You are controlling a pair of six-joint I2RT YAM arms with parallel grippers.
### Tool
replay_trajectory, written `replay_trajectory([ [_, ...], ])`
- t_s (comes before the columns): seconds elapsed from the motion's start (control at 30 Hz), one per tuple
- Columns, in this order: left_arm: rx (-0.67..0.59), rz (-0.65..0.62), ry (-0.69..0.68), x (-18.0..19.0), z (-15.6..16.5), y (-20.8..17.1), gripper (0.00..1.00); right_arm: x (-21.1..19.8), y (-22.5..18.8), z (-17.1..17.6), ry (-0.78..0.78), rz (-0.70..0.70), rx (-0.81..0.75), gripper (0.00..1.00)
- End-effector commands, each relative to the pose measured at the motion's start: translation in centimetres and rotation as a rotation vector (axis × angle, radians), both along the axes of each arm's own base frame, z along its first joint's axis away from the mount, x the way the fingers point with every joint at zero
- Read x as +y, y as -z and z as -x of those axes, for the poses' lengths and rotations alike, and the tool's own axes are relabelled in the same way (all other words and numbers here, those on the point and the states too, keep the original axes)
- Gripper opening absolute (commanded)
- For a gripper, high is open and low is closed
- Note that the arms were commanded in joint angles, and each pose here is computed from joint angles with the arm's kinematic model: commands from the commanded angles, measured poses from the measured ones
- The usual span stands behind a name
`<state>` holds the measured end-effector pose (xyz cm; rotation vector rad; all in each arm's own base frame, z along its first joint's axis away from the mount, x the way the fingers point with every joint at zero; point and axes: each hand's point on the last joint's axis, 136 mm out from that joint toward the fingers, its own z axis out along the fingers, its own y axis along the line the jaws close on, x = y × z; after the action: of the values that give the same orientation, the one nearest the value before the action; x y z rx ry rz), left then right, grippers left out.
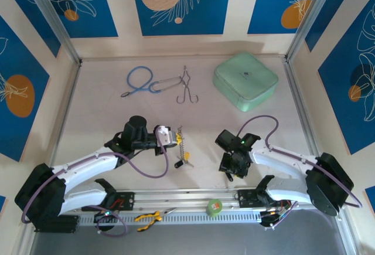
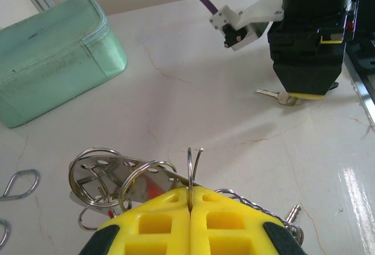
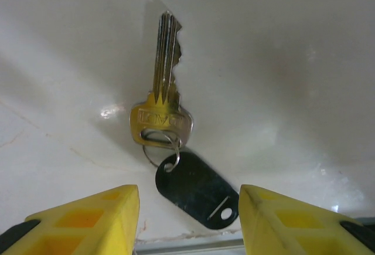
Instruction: Put the keys on the keyring
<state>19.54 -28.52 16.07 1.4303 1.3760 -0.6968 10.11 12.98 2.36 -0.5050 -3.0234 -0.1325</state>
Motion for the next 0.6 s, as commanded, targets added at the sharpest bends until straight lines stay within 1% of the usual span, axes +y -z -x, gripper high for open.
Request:
replay_trajectory([
  [0.0,-0.037,0.014,0.026,-0.2,0.5,-0.7,0.00,0.6,0.2,-0.3,-0.034,0.001,0.005,0.48],
  [0.17,-0.044,0.006,0.027,-0.2,0.4,-0.6,0.00,0.6,0.7,-0.4,-0.081,0.033,0.037,0.43],
  [0.23,-0.045,0.005,0.027,-0.2,0.5,-0.6,0.00,0.5,0.8,-0.6,-0.090,0.049,0.037,0.39],
  [0.4,-0.041,0.005,0.030,-0.2,0.5,-0.5,0.00,1.1,1.0,-1.2,-0.105,0.034,0.024,0.29],
  [0.57,-0.042,0.002,0.029,-0.1,0.6,-0.6,0.00,1.3,0.6,-2.1,-0.130,0.049,-0.002,0.17],
])
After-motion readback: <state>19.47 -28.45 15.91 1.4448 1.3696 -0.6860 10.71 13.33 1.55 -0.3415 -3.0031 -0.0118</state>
